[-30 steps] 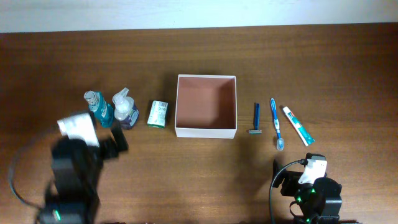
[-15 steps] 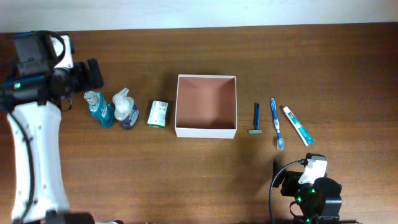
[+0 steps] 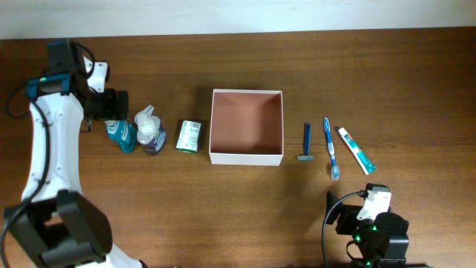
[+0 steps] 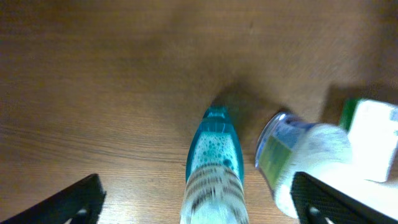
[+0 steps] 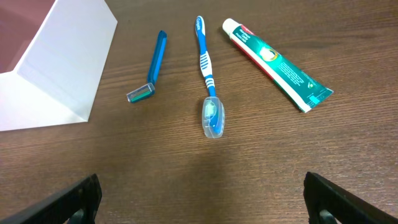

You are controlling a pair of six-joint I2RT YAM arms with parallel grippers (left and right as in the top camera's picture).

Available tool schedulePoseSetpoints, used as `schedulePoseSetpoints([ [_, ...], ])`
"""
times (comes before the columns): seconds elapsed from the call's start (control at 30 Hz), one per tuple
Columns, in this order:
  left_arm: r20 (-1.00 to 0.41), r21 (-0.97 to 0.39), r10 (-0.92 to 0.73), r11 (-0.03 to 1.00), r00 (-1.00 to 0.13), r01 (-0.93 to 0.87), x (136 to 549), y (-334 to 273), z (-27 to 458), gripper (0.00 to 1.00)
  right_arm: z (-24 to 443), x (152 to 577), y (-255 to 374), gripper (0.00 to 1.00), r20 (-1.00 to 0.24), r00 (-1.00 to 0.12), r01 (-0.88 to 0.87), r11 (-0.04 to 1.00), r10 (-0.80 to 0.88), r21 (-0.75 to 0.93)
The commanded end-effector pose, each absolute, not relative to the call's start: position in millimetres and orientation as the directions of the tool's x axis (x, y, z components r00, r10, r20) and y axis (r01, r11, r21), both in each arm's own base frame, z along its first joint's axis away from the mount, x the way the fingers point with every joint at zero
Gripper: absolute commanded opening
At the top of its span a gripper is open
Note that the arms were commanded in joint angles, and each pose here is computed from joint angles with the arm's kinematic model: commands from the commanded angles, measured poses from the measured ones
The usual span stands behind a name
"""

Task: Pack container
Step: 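Reach the left gripper to the teal mouthwash bottle and grasp it, then carry the mouthwash bottle into the box and release it upright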

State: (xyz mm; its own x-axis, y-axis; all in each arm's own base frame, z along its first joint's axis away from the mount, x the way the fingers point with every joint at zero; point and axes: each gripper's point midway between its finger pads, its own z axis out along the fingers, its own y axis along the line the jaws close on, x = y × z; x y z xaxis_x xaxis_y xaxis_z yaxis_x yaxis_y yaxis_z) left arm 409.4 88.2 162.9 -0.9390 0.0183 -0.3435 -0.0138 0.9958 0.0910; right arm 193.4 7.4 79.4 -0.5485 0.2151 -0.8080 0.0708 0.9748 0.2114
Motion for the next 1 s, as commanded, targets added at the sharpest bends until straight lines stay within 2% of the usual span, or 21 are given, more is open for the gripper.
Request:
schedulePoseSetpoints([
  [0.0, -0.277, 0.107, 0.037, 0.994, -0.960, 0.008, 412, 96, 139, 0.93, 78, 193, 5, 0.99, -0.807, -0.545, 0.089, 0.973, 0.226, 0.213],
  [0.07, -0.258, 0.120, 0.036, 0.993, -0.965, 0.005, 412, 99, 132, 0.89, 78, 193, 5, 0.99, -0.807, -0.545, 0.089, 0.973, 0.226, 0.213],
  [0.27, -0.226, 0.144, 0.034, 0.990, -0.974, 0.001, 412, 104, 121, 0.64, 78, 193, 5, 0.99, -0.808, -0.545, 0.089, 0.973, 0.226, 0.213],
  [0.4, -0.224, 0.143, 0.034, 0.990, -0.974, 0.001, 412, 104, 121, 0.40, 78, 193, 5, 0.99, -0.807, -0.545, 0.089, 0.973, 0.226, 0.213],
  [0.53, -0.219, 0.152, 0.022, 0.988, -0.975, -0.012, 408, 106, 131, 0.21, 78, 193, 5, 0.99, -0.807, -0.545, 0.089, 0.973, 0.226, 0.213],
  [0.7, -0.293, 0.181, -0.020, 0.980, -0.956, -0.077, 417, 113, 177, 0.18, 78, 193, 5, 0.99, -0.807, -0.545, 0.089, 0.973, 0.226, 0.213],
  [0.9, -0.410, 0.172, -0.053, 0.976, -0.911, -0.134, 423, 113, 251, 0.02, 78, 193, 5, 0.99, -0.807, -0.545, 0.089, 0.973, 0.226, 0.213],
  [0.97, -0.456, 0.153, -0.068, 0.976, -0.888, -0.153, 423, 108, 275, 0.01, 78, 193, 5, 0.99, -0.807, -0.545, 0.089, 0.973, 0.226, 0.213],
])
